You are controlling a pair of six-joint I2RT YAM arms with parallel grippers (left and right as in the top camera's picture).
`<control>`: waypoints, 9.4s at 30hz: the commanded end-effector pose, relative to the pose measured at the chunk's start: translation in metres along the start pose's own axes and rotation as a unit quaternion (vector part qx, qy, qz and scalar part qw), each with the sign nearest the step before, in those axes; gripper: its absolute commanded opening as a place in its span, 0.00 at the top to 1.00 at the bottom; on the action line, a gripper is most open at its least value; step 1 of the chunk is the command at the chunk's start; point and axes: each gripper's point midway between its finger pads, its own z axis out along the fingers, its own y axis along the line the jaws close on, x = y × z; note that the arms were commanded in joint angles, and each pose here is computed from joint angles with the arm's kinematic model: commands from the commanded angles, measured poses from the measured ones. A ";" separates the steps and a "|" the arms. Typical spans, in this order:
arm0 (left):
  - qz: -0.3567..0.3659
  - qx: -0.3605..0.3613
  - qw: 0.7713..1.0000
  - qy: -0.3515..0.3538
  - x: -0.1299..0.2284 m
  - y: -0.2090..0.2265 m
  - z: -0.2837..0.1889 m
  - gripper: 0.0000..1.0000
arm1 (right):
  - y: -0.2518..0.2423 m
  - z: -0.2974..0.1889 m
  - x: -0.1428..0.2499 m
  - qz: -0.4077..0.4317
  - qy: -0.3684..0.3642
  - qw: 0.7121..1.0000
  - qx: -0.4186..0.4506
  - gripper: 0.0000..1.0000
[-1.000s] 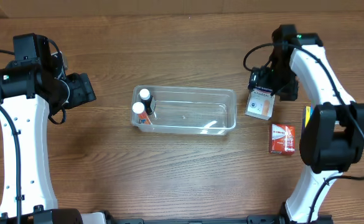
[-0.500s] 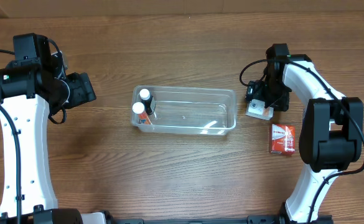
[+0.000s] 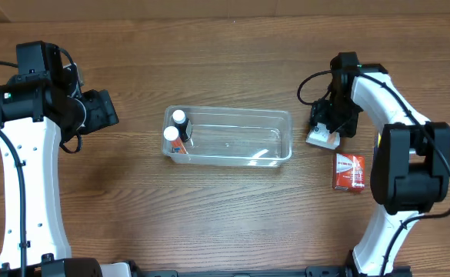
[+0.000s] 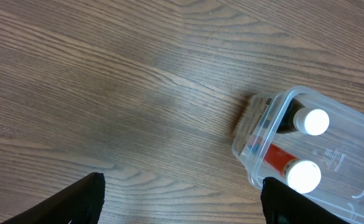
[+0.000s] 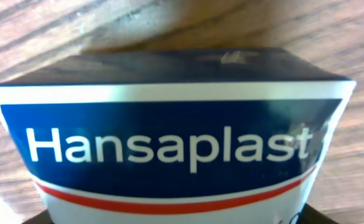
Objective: Pack container
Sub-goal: 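Lower the Hansaplast box into the container's right end and release, then grasp the blue VapoDrops box with the right gripper, then place the VapoDrops box upright in the container's middle, then grasp the red-and-white sachet box with the right gripper, then insert the red box into the container beside the tube and release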
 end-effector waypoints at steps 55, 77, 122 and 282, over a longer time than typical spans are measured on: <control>0.017 0.004 1.000 0.005 0.004 0.000 -0.001 0.18 | 0.100 -0.234 0.045 -0.068 -0.301 0.949 -0.067 0.07; 0.018 0.004 1.000 0.003 0.003 0.000 -0.001 0.17 | -0.184 -0.035 0.022 0.097 -0.033 0.994 0.046 0.00; 0.018 0.006 1.000 0.003 0.003 0.000 -0.001 0.17 | 0.020 -0.270 0.052 -0.072 -0.278 0.950 -0.118 0.35; 0.018 0.004 1.000 0.011 0.007 0.000 -0.001 0.16 | 0.242 -0.159 0.085 -0.153 -0.249 0.947 -0.134 0.21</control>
